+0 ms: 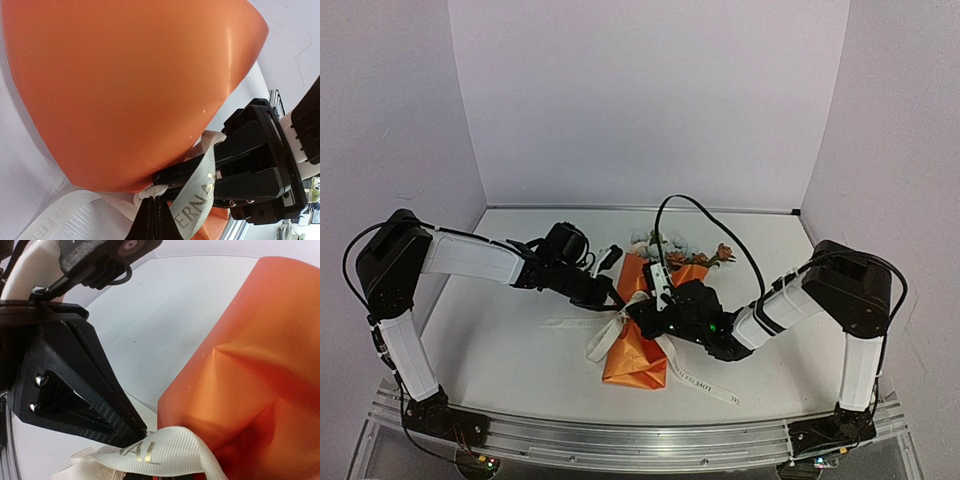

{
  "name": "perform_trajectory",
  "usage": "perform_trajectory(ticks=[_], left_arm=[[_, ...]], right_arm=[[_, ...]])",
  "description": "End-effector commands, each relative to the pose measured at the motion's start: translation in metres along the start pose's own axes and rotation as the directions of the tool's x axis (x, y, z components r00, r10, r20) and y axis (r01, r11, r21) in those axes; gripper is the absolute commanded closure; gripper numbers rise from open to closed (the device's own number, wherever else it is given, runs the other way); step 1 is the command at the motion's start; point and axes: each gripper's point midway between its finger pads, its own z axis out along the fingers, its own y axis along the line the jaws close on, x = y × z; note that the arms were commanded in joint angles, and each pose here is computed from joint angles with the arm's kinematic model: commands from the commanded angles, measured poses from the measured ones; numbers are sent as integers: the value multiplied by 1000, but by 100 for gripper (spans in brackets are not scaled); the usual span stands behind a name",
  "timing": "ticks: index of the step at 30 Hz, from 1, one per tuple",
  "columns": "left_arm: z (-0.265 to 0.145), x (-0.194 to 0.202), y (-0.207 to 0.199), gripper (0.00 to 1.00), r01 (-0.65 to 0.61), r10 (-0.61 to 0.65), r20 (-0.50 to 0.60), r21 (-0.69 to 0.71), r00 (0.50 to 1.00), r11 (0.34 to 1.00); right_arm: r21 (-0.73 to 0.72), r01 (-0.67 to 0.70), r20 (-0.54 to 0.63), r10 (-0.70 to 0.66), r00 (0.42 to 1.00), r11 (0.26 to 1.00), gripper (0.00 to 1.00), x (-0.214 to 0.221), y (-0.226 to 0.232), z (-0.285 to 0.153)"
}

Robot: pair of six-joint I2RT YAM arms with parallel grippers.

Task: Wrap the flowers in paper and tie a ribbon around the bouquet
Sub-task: Tie the half-tied ribbon around the folded bouquet.

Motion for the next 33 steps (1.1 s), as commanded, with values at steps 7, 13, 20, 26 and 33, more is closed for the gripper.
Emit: perform_trajectory(ticks=[7,13,20,26,33], left_arm=[[-11,-24,-31,100,3,-6,36,83,999,997],[-11,-25,-37,100,82,-84,17,115,996,990],[-12,-21,-51,100,182,-175,-52,182,983,966],[-15,-22,-57,100,237,-221,-101,183,970,954],[-15,-7,-52,100,270,-240,-164,200,957,942]], right_arm=[[-25,-148,75,150,986,989,82,-32,17,-34],[9,-190,11,190,982,982,80,-21,19,-51],[48,-227,-41,229,973,973,76,-19,28,-76],[54,-225,-150,230,961,973,74,-8,48,-76],[84,-200,-226,214,950,976,63,0,60,-68]])
